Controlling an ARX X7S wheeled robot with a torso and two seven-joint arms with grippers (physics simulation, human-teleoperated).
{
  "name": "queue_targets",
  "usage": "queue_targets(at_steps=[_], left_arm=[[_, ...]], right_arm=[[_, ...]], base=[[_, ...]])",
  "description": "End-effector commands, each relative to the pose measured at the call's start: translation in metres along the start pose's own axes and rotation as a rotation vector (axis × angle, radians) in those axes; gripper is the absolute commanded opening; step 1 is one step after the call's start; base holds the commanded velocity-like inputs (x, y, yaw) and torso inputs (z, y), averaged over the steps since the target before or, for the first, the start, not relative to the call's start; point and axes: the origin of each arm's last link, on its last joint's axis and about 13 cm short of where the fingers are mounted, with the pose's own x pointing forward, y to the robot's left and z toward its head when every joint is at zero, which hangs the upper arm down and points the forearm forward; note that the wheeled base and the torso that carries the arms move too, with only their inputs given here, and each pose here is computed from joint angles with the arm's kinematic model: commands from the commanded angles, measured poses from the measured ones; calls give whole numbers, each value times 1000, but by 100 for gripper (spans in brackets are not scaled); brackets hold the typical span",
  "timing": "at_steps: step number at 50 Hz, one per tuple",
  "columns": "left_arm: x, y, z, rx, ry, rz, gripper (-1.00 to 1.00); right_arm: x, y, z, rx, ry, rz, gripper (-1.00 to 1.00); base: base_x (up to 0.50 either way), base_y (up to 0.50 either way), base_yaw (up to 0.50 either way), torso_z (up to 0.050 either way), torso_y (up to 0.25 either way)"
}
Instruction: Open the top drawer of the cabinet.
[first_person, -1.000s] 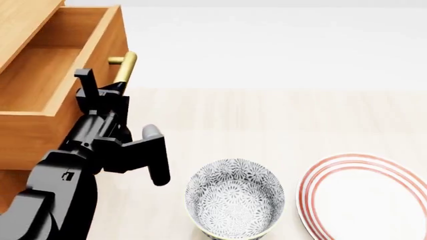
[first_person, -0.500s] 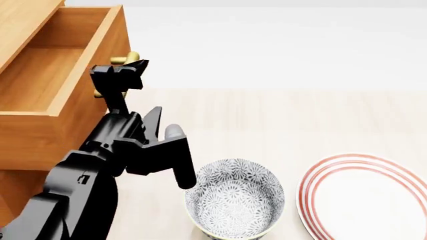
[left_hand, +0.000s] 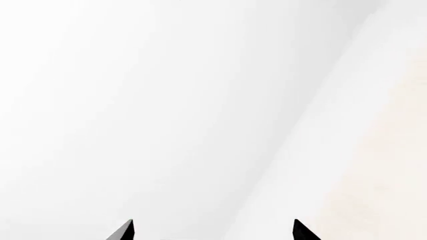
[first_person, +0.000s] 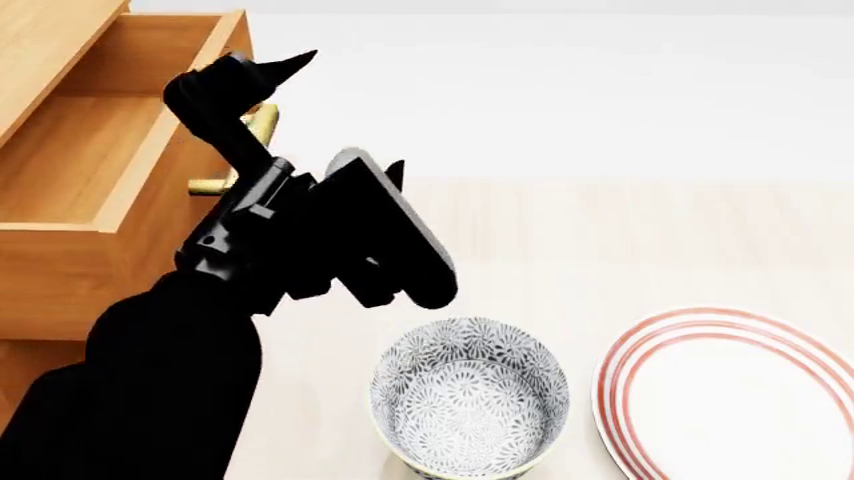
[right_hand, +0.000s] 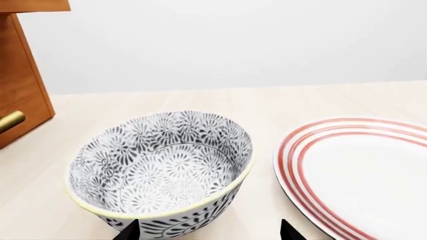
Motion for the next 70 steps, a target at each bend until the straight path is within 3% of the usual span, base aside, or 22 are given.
queue_targets(at_steps=[1,9,35,48,52,61,70], left_arm=[[-2,23,20,-197,-22,27,100],[2,36,18,-337,10,46,100],[10,67,-6,-451,128,165,100],[16,70,-13,-519,186,222,100],[16,71,-10,-547,191,216,100],[16,75,2,-696,195,154,100],[15,81,10,-758,193,138,100]], right_arm=[[2,1,1,-3,-12,4,100],[1,2,1,-4,-8,6,100],[2,1,1,-8,-8,2,100],[2,1,1,-10,-10,0,100],[2,1,1,-11,-10,1,100],[2,2,2,-13,-9,4,100],[2,2,1,-13,-7,6,100]], base=[[0,0,0,0,0],[0,0,0,0,0],[0,0,0,0,0],[0,0,0,0,0],[0,0,0,0,0],[0,0,0,0,0],[0,0,0,0,0]])
